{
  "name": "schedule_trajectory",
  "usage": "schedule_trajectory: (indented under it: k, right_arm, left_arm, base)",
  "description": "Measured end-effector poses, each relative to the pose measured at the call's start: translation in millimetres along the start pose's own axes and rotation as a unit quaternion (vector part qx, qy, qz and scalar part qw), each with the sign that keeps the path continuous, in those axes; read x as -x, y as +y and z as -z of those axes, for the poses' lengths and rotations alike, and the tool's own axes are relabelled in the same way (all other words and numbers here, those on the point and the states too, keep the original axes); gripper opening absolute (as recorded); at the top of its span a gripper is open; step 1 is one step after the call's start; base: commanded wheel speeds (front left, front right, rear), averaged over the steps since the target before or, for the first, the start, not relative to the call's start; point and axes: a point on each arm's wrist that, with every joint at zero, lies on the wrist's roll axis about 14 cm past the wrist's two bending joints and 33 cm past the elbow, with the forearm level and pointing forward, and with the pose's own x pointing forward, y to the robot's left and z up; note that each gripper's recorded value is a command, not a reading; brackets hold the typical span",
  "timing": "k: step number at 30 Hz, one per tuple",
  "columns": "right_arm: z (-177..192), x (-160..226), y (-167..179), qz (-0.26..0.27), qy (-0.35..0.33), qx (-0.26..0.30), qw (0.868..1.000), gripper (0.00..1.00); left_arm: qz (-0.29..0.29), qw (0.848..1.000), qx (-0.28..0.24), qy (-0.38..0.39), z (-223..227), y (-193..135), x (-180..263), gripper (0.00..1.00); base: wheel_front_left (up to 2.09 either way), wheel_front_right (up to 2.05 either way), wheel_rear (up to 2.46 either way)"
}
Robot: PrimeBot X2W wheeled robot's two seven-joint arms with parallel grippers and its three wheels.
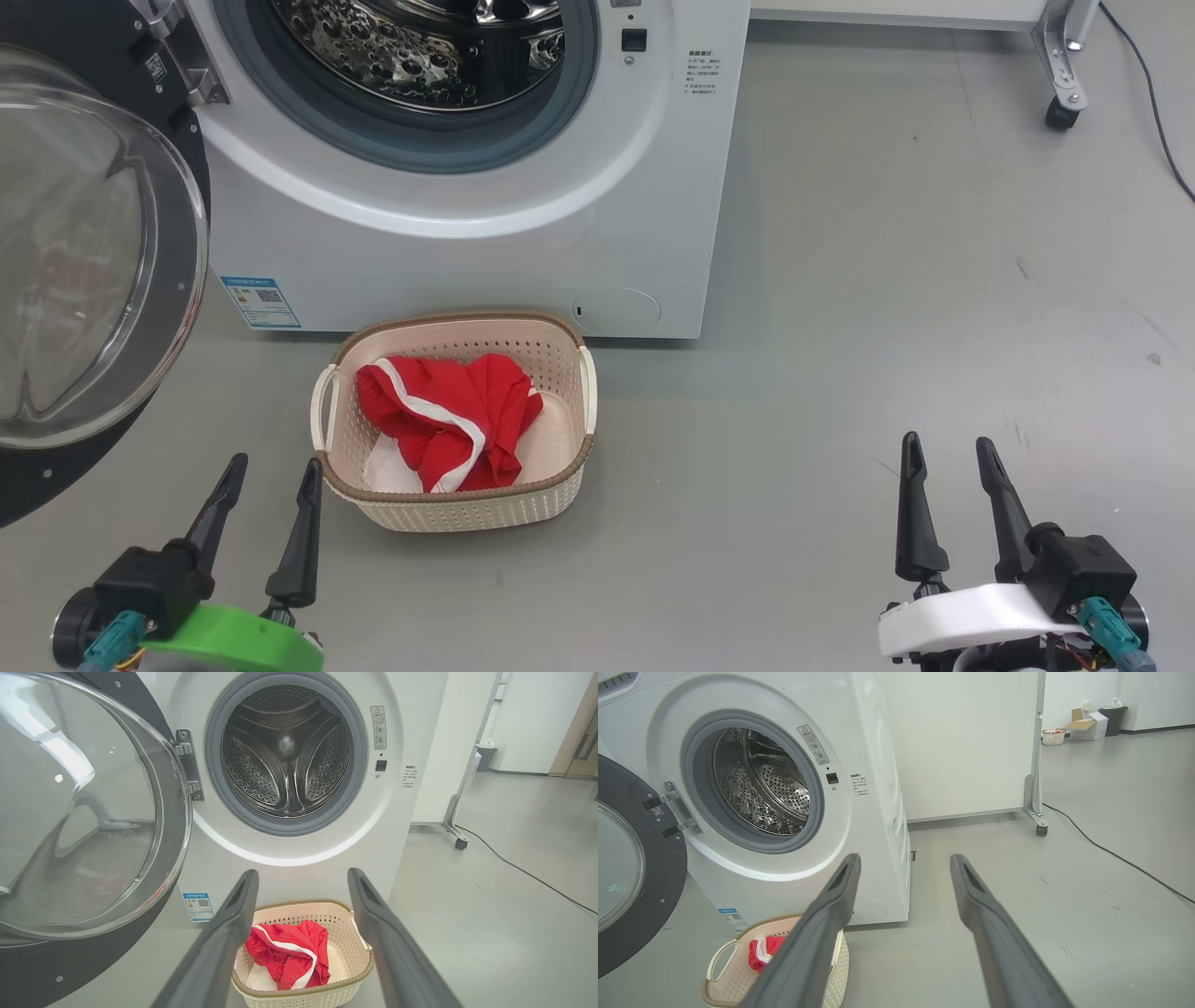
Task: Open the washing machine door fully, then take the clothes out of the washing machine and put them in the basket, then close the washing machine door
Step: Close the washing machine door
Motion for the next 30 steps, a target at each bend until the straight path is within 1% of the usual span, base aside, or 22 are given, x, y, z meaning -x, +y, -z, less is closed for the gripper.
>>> schedule_trajectory:
  k: [30]
  right_arm:
    - [1.2,-0.2,0.4,-0.001,0.002,0.0,1.0,1.0]
  left_arm:
    - [-0.003,1.0,-0.002,-0.001,-0.3,0.3,-0.1,1.0]
  base:
    - [0.0,0.0,0.0]
